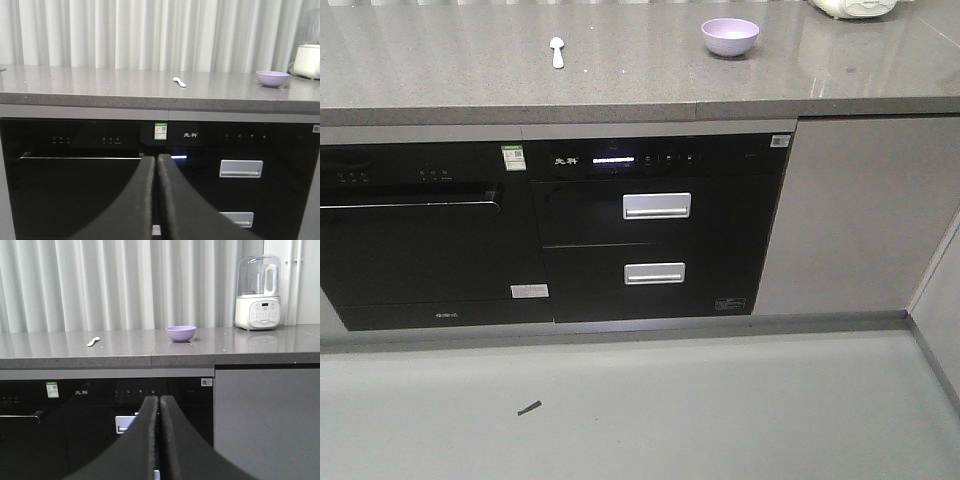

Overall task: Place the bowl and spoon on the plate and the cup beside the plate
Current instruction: 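Drive the base toward the counter with the spoon and bowl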

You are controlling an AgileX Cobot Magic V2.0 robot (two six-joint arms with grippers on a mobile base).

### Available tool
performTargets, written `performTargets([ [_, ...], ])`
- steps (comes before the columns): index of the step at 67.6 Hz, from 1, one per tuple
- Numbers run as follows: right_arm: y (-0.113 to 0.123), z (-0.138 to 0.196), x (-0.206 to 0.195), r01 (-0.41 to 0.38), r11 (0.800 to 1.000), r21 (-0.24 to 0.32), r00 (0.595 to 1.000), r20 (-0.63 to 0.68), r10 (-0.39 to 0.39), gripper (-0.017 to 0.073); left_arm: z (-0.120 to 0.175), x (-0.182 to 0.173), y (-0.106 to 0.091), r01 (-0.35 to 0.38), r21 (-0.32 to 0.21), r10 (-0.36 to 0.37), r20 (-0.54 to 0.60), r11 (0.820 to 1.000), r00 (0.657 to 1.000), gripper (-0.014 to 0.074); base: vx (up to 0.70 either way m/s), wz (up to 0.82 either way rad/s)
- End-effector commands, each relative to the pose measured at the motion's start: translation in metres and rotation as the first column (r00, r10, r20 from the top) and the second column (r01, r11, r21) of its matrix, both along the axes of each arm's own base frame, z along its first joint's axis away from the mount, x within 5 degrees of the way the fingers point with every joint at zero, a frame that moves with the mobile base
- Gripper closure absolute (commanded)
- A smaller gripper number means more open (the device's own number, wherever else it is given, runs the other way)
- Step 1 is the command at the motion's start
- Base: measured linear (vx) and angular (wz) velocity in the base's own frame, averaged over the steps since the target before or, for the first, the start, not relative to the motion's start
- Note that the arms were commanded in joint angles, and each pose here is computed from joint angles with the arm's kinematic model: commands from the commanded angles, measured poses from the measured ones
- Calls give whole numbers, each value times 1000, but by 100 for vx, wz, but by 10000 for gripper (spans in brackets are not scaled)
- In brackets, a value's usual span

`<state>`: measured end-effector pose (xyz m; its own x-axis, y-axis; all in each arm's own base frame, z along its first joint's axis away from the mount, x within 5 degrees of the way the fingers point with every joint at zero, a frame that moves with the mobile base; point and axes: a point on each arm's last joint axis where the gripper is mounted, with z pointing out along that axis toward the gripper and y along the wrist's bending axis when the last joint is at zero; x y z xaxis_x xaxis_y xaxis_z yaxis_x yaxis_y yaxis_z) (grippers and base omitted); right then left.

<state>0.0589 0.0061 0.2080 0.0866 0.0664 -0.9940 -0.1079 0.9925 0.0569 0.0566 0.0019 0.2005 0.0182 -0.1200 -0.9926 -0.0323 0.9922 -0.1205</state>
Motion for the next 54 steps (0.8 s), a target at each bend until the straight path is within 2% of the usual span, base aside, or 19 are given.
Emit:
performTargets([
  [1, 0, 2, 1, 7, 1000, -4, 999, 54, -7, 570, 13, -3, 0, -2, 1, 2, 102, 1000, 995, 600, 22, 3],
  [54, 0, 2, 1, 7, 1000, -4, 999, 54, -7, 570, 13, -3, 0, -2, 1, 2, 102, 1000, 995, 600, 20, -4],
])
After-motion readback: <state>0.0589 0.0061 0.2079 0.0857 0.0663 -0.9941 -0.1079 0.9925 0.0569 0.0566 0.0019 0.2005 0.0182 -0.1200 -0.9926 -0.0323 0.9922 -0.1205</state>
